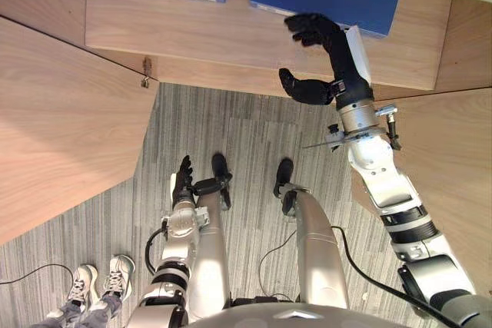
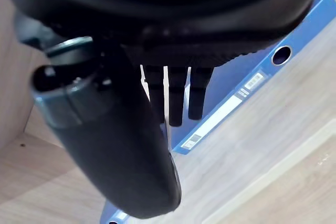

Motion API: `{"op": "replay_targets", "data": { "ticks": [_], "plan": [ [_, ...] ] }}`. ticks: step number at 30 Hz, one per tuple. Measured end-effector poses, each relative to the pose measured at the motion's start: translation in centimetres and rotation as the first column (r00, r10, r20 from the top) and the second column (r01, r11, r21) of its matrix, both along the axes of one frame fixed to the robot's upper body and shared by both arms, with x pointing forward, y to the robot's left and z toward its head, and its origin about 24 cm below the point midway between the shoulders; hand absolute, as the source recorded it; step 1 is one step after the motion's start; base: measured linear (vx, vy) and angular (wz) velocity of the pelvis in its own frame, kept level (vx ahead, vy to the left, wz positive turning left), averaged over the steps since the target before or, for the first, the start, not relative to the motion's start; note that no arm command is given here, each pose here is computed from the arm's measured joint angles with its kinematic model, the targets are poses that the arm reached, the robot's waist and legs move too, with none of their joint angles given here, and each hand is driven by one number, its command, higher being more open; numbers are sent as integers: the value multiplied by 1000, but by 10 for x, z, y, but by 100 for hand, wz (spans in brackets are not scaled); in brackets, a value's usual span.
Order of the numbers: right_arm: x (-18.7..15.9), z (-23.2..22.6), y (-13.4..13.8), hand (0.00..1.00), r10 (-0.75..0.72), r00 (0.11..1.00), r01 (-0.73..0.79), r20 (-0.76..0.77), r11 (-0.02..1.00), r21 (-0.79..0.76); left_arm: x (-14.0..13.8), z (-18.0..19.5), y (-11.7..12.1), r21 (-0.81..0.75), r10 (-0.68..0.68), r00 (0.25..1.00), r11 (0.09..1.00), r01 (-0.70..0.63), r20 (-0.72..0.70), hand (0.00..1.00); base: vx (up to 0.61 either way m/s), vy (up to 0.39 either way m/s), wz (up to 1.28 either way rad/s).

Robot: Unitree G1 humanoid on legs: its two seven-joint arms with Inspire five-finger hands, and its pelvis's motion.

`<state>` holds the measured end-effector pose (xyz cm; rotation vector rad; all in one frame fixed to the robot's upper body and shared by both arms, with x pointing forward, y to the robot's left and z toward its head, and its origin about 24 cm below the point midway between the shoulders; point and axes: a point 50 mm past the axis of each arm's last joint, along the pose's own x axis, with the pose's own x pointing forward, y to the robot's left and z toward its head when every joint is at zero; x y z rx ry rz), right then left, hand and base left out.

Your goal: Walk over to the cabinet, pick up the folder, carry it to the office cabinet, place the folder inside the office cabinet, then close the office cabinet door

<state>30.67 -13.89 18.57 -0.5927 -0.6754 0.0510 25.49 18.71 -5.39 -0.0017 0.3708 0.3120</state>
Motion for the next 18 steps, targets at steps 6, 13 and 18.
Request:
{"op": "replay_targets", "data": {
  "ticks": [6,13,18],
  "plan": [
    [1,-4,1,0,-40,999,40,13,999,8,0,1,2,-14,39,999,999,-39,10,100,-18,-6,-1],
    [19,-13,-20,0,-176,983,179,-54,982,62,3,7,2,-14,48,998,999,-48,38,100,0,0,0],
    [31,2,-21,0,-200,979,203,-36,975,87,5,10,2,-13,49,997,999,-48,53,100,0,0,0]
  ]
}}
